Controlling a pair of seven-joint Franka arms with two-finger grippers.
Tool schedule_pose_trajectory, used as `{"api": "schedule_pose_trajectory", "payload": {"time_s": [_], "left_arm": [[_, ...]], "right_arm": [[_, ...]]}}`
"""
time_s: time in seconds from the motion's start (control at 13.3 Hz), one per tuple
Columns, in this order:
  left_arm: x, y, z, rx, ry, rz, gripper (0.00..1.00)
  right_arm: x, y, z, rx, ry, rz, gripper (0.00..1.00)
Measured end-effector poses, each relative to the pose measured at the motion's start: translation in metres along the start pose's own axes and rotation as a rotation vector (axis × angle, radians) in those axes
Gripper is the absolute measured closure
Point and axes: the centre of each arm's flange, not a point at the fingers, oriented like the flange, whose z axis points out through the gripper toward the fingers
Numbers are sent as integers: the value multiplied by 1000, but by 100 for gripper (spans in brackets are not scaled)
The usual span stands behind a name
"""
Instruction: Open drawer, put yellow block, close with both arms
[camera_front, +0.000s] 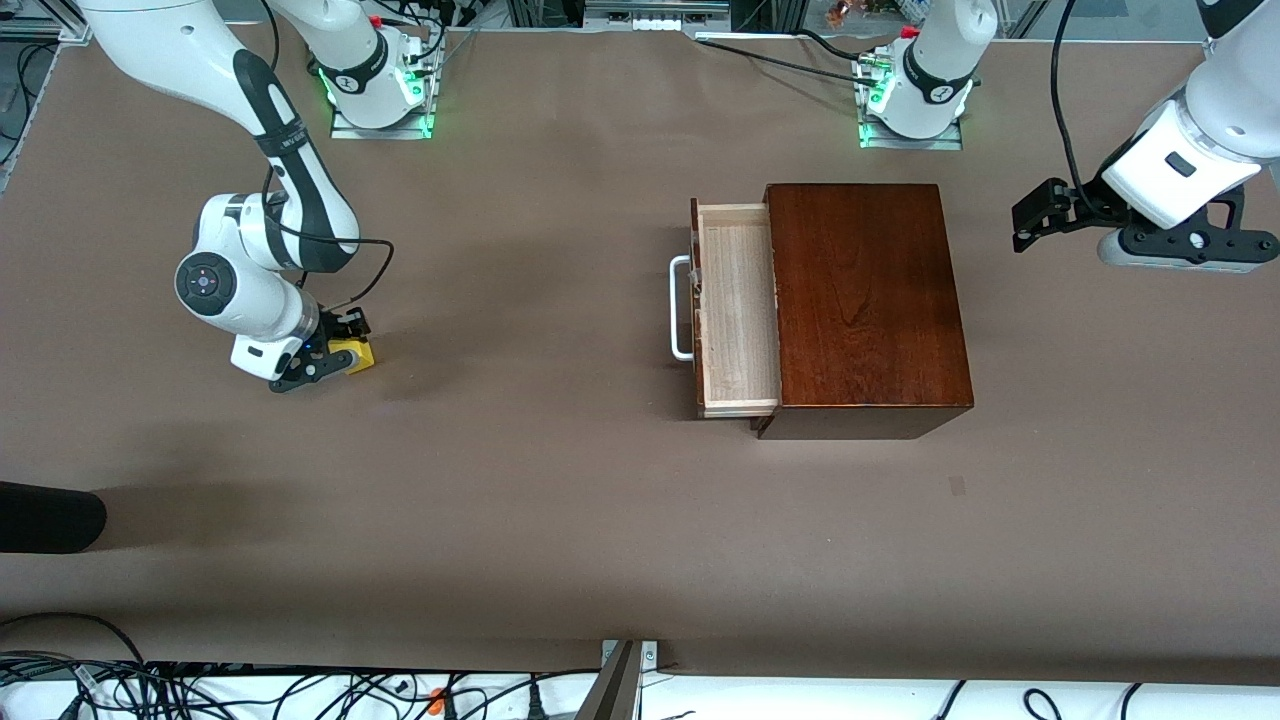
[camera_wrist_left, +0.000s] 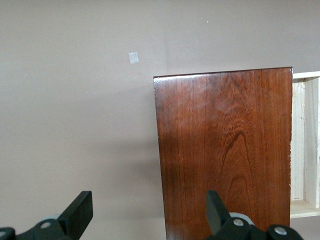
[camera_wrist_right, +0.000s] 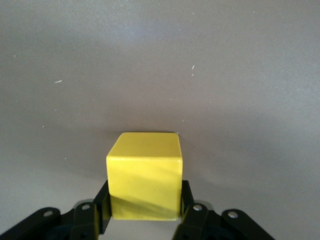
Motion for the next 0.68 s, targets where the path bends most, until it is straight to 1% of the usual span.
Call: {"api": "schedule_pose_trajectory", "payload": {"time_s": [0.15,0.3,0.38,0.53,0.68], "left_arm": [[6,-19,-1,-10,9,-38,0],[9,-29,0,-11,9,-55,0],[9,-29,-1,-12,11,-55,0],[10,-29,-8,-12,27,-56,0],[10,-30,-12,-13,34,-58,0]], "right_arm": [[4,-1,-3,-4,12,-13,45],[20,-8,-22,-12,49,-83,45],[32,-15,-39,-13,63,-142,45],[55,-31,-78,-19,99,-309,45],[78,-66,-120,-15,137,-432,45]]}}
